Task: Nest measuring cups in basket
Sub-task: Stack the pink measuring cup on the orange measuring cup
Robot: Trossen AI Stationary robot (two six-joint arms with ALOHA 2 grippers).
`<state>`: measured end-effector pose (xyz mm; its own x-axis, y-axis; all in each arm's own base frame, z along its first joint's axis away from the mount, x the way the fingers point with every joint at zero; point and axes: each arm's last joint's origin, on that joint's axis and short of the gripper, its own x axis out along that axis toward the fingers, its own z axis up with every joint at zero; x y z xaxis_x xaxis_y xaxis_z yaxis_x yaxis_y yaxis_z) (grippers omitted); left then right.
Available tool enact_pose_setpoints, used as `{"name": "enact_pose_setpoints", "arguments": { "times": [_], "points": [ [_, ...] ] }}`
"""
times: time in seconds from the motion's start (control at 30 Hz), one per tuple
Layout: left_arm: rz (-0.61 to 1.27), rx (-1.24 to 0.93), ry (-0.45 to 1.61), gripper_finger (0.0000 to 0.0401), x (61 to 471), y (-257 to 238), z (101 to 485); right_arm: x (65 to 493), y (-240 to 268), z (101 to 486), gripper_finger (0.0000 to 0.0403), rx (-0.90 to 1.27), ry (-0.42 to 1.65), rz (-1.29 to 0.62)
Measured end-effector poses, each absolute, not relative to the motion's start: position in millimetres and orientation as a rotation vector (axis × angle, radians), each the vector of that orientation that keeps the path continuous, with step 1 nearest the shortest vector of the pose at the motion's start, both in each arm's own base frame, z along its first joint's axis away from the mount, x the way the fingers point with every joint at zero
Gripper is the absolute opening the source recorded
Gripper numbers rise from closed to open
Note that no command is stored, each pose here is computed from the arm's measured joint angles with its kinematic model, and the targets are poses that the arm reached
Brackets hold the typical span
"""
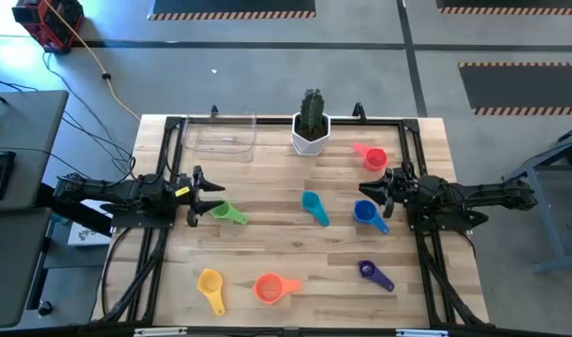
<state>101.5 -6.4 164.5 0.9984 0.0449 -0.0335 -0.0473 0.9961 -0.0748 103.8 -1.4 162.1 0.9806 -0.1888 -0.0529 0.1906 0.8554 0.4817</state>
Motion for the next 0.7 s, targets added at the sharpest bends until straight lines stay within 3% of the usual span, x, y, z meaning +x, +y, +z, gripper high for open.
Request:
{"name": "enact_pose_setpoints", "arguments": {
  "times": [0.7],
  "points": [
    [0.082,-0.13,0.02,0.02,101.5,-5.4,165.3,103.8,-1.4,162.1,0.0073,0.507,0.004,-0.2]
  ]
}}
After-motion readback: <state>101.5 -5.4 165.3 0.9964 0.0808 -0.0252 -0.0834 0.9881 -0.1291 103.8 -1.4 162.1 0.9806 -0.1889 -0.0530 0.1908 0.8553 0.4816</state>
